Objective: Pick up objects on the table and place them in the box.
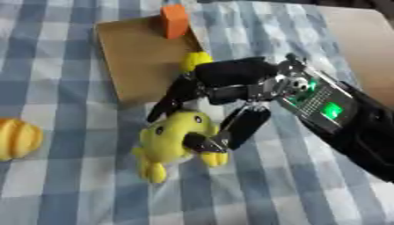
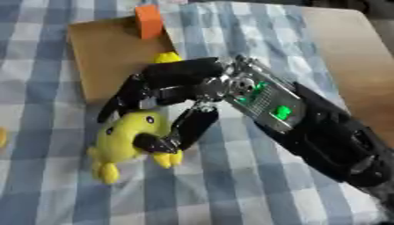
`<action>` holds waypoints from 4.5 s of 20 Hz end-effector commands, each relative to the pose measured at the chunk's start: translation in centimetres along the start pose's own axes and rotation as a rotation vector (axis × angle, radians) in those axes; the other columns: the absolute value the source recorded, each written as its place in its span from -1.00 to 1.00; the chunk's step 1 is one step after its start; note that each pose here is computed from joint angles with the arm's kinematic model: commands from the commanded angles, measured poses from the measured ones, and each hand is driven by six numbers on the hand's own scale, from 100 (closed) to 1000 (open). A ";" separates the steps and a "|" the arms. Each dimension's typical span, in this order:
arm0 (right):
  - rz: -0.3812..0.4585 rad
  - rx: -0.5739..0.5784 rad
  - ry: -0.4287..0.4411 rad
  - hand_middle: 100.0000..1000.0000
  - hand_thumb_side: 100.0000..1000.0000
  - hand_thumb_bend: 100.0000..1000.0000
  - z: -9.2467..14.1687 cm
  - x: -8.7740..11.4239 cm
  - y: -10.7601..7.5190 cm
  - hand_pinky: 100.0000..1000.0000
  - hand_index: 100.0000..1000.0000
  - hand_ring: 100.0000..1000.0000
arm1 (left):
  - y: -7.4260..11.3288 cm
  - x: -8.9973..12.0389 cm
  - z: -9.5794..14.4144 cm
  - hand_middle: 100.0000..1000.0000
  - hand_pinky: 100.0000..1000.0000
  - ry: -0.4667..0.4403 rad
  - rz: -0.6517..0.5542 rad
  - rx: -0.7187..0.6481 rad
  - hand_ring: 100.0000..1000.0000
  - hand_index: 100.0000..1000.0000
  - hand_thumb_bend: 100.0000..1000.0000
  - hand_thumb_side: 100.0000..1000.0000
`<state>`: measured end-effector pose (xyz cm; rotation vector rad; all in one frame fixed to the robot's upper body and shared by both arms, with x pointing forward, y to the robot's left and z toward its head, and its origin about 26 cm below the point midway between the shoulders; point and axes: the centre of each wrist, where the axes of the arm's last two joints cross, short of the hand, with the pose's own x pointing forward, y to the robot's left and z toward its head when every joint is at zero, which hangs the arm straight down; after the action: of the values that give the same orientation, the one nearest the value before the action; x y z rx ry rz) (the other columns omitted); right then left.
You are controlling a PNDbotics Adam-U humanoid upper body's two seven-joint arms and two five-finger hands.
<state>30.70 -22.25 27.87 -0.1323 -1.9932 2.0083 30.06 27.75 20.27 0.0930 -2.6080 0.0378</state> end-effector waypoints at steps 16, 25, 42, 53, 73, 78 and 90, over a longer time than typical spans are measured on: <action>0.136 -0.471 0.232 -0.55 -0.65 -1.00 4.5 -4.6 -7.3 0.32 -0.03 0.06 | 0.3 0.8 -0.9 0.34 0.95 -0.047 -0.018 -0.027 0.46 0.65 -1.00 0.19; 0.164 -0.542 0.323 -0.44 -0.66 -1.00 5.2 -7.5 -6.6 0.34 0.06 0.10 | 0.1 0.9 -1.3 0.34 0.95 -0.062 -0.014 -0.038 0.46 0.65 -1.00 0.20; 0.262 -0.278 0.396 0.70 -0.77 -1.00 4.2 -9.0 -4.1 0.70 0.88 0.85 | -0.1 1.0 -1.5 0.34 0.95 -0.070 -0.009 -0.040 0.46 0.65 -1.00 0.21; 0.294 -0.363 0.395 0.81 -0.40 -1.00 3.9 -7.5 -5.2 0.77 0.94 0.96 | 0.0 0.9 -1.2 0.35 0.95 -0.061 -0.010 -0.037 0.47 0.65 -1.00 0.20; 0.028 -0.764 -0.077 0.47 -0.19 -1.00 11.6 -0.2 -3.0 0.61 0.71 0.70 | 2.8 0.7 1.1 0.37 0.94 0.000 -0.172 -0.025 0.47 0.67 -1.00 0.13; -0.027 -0.816 -0.132 0.46 -0.18 -1.00 13.8 -0.9 3.4 0.60 0.70 0.68 | 3.8 1.1 1.1 0.42 0.91 0.004 -0.286 -0.102 0.48 0.71 -1.00 0.06; -0.051 -0.907 -0.052 0.44 -0.18 -1.00 14.6 -0.6 8.8 0.62 0.70 0.66 | 6.3 4.1 -3.4 0.60 0.83 0.096 -0.802 -0.762 0.61 0.84 -1.00 -0.34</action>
<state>25.94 -36.36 18.73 -0.2027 -2.7277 0.9085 28.06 33.79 23.74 0.7529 -2.1964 -1.0297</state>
